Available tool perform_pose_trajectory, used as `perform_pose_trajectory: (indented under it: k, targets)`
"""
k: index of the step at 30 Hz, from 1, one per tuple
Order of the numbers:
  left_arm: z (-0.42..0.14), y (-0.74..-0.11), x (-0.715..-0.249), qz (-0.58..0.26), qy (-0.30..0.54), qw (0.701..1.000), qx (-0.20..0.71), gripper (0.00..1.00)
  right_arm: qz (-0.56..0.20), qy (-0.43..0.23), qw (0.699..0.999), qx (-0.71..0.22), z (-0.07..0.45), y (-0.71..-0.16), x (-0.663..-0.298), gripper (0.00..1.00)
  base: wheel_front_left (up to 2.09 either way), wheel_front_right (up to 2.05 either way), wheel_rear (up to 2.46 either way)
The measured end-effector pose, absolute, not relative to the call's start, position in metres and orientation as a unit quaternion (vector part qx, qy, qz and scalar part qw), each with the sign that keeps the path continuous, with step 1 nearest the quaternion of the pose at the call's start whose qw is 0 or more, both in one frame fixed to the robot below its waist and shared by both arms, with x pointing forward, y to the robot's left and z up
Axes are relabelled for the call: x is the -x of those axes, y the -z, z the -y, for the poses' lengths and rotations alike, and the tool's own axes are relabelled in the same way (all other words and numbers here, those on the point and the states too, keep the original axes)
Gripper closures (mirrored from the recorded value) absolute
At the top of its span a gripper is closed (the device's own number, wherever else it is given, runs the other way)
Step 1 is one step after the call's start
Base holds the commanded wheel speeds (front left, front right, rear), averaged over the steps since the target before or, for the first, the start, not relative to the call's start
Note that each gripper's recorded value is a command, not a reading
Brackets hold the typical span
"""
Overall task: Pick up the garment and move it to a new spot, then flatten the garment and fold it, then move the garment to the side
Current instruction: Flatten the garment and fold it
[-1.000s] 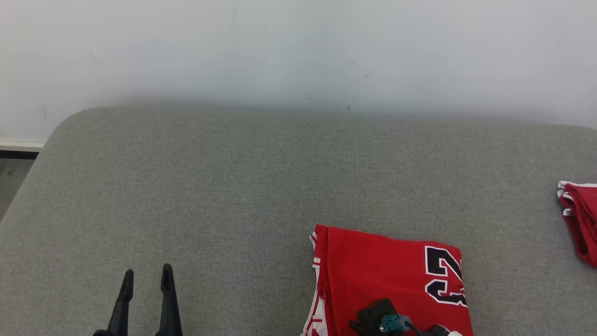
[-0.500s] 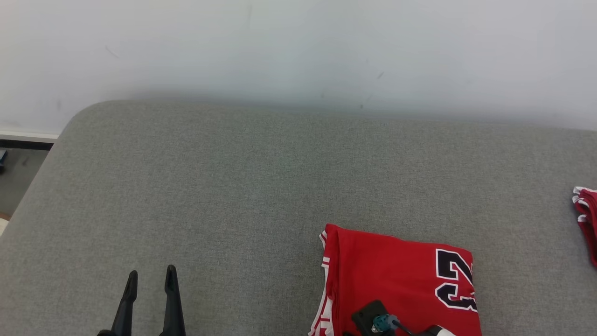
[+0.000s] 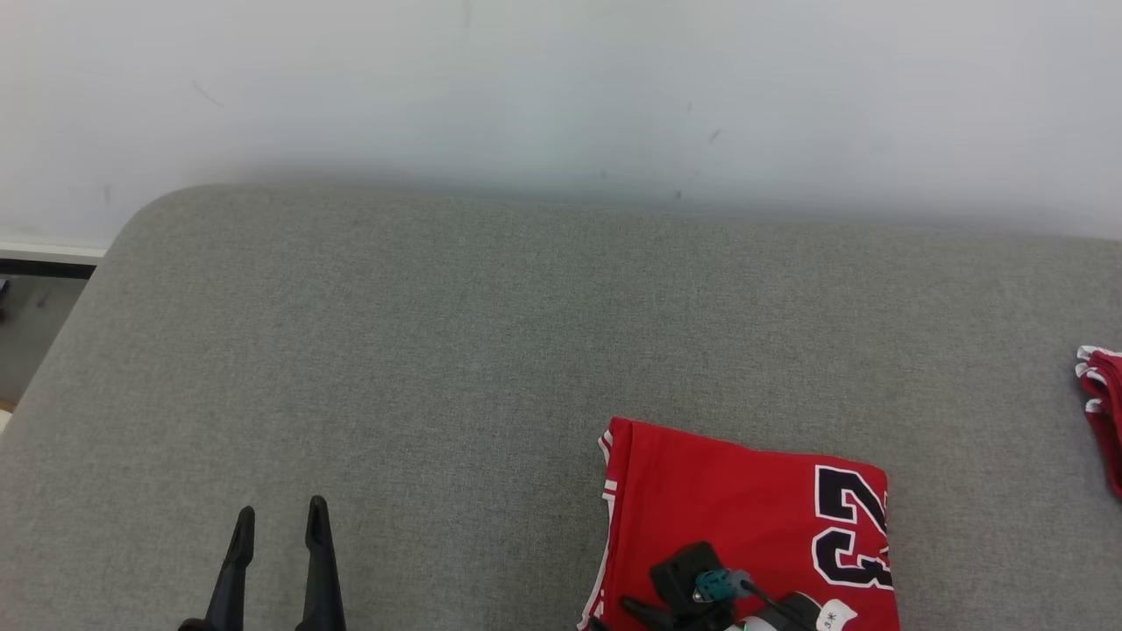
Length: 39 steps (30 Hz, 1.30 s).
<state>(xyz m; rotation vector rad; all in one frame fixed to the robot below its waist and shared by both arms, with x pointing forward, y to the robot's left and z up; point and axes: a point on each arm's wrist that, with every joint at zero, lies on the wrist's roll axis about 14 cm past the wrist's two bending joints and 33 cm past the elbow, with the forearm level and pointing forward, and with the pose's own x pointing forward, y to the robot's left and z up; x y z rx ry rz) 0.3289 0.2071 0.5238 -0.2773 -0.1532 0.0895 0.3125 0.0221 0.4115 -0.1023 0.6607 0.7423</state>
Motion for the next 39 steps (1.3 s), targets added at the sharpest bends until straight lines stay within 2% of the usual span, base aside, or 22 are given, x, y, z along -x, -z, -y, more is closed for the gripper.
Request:
perform_pose_trajectory:
  k: [8, 13, 16, 23, 30, 34, 39]
  targets:
    - [-0.209, -0.523, -0.326, 0.076, -0.048, 0.986, 0.137, 0.00, -0.266, -0.328, 0.906, -0.033, -0.010, -0.448, -0.325, 0.00, 0.00, 0.00, 0.00]
    - [-0.203, -0.520, -0.327, 0.071, -0.043, 0.983, 0.161, 0.00, -0.191, -0.264, 0.943, -0.074, 0.031, -0.484, -0.340, 0.00, 0.00, 0.00, 0.00]
    - [-0.199, -0.519, -0.330, 0.069, -0.039, 0.982, 0.169, 0.00, -0.160, -0.232, 0.953, -0.108, 0.052, -0.497, -0.345, 0.00, 0.00, 0.00, 0.00]
    - [-0.190, -0.517, -0.340, 0.062, -0.026, 0.984, 0.167, 0.00, -0.061, -0.135, 0.985, -0.086, 0.114, -0.521, -0.356, 0.00, 0.00, 0.00, 0.00]
    - [-0.176, -0.503, -0.342, 0.036, 0.006, 0.989, 0.142, 0.00, 0.006, -0.057, 0.995, -0.076, 0.164, -0.529, -0.355, 0.00, 0.00, 0.00, 0.00]
    - [-0.174, -0.500, -0.342, 0.033, 0.013, 0.991, 0.131, 0.00, 0.017, -0.035, 0.998, -0.051, 0.179, -0.525, -0.352, 0.00, 0.00, 0.00, 0.00]
    - [-0.181, -0.500, -0.339, 0.034, 0.010, 0.993, 0.113, 0.00, -0.017, -0.008, 0.999, -0.042, 0.196, -0.498, -0.350, 0.00, 0.00, 0.00, 0.00]
